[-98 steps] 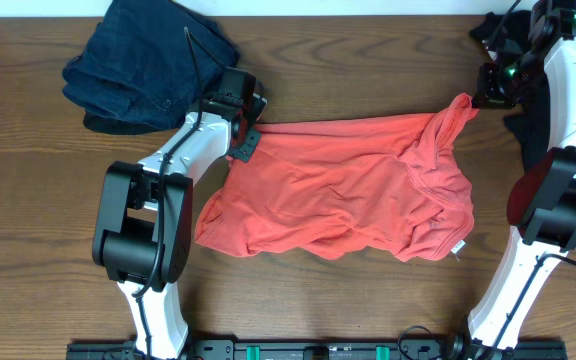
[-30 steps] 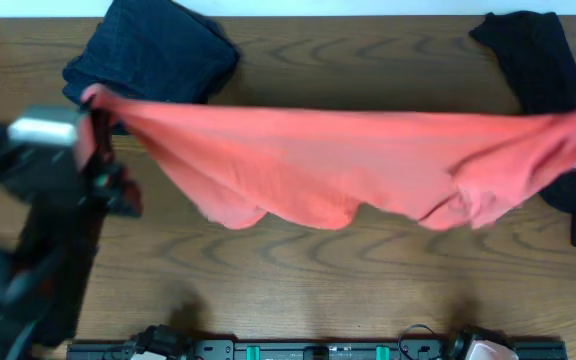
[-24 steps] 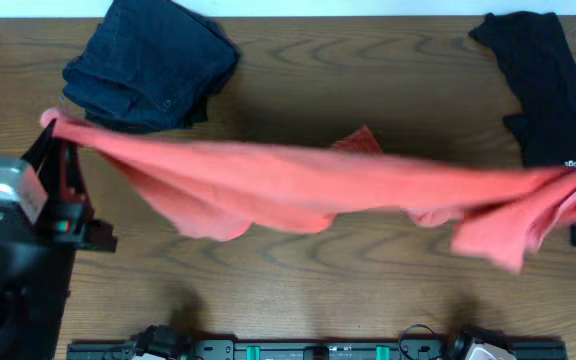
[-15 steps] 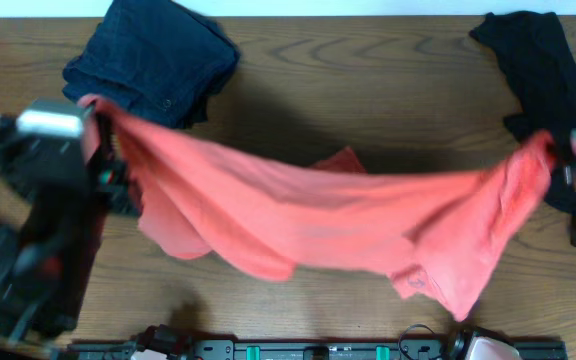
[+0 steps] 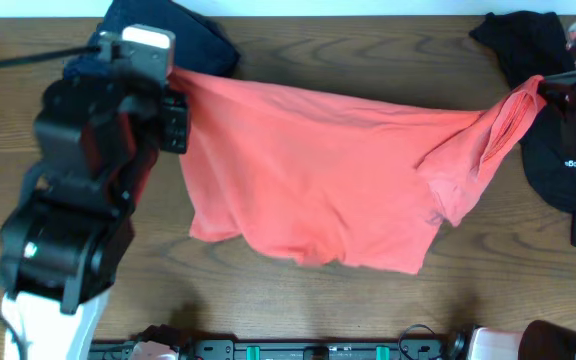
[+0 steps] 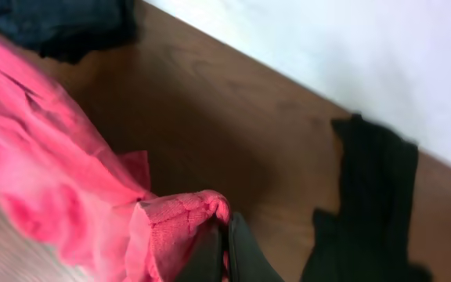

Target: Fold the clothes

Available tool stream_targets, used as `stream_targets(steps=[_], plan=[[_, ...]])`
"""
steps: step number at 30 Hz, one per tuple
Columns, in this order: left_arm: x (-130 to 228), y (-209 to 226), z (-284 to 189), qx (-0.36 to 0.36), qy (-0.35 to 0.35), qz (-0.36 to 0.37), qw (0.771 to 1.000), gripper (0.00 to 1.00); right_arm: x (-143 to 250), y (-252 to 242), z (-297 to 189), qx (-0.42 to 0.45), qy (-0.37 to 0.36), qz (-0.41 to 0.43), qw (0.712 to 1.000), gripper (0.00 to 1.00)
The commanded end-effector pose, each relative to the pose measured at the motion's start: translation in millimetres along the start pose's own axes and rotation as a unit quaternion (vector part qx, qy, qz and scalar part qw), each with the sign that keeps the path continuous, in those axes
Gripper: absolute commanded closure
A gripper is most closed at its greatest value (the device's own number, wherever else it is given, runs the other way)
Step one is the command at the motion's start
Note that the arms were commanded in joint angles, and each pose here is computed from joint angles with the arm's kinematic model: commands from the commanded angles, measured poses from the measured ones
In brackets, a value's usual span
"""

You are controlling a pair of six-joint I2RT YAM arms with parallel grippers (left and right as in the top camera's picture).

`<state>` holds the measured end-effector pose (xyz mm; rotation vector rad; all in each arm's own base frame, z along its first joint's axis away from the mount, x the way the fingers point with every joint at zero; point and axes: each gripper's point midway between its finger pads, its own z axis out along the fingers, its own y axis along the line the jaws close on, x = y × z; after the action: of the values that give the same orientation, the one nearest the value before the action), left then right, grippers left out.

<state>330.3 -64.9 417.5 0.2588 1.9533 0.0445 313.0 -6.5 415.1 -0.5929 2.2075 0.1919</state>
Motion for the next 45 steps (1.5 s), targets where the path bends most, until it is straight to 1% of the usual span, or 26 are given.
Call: stream_targets(steps=[1, 8, 17, 24, 28, 31, 36, 38, 39, 40, 42, 45], plan=[[7, -2, 15, -0.003, 0.021, 0.008, 1.000, 0.94, 12, -23, 27, 0.000, 0.038, 0.075, 0.996, 0.99], [38, -13, 60, 0.002, 0.089, -0.004, 0.996, 0.94, 38, -47, 100, -0.053, 0.111, 0.134, 0.983, 0.99], [101, -32, 134, 0.007, 0.203, 0.000, 0.979, 0.94, 83, -64, 220, -0.116, 0.194, 0.175, 0.958, 0.99], [138, -41, 170, 0.011, 0.257, 0.010, 0.966, 0.94, 126, -81, 320, -0.120, 0.221, 0.228, 0.941, 0.99], [146, -44, 179, 0.011, 0.266, 0.012, 0.964, 0.94, 150, -85, 370, -0.118, 0.225, 0.242, 0.936, 0.99], [146, -44, 182, 0.011, 0.265, 0.012, 0.964, 0.94, 158, -86, 396, -0.114, 0.217, 0.245, 0.938, 0.99], [144, -44, 183, 0.011, 0.261, 0.011, 0.965, 0.94, 139, -96, 415, -0.097, 0.171, 0.230, 0.953, 0.99], [144, -44, 184, 0.011, 0.259, 0.010, 0.966, 0.94, 129, -101, 414, -0.090, 0.157, 0.232, 0.956, 0.91], [143, -44, 184, 0.011, 0.259, 0.010, 0.966, 0.94, 124, -103, 413, -0.087, 0.152, 0.234, 0.956, 0.85], [143, -44, 184, 0.011, 0.258, 0.010, 0.966, 0.94, 120, -104, 411, -0.086, 0.149, 0.236, 0.956, 0.81], [143, -44, 184, 0.011, 0.257, 0.010, 0.966, 0.94, 110, -104, 402, -0.085, 0.149, 0.237, 0.956, 0.78], [142, -44, 184, 0.011, 0.257, 0.010, 0.966, 0.94, 99, -100, 382, -0.088, 0.162, 0.242, 0.953, 0.72]])
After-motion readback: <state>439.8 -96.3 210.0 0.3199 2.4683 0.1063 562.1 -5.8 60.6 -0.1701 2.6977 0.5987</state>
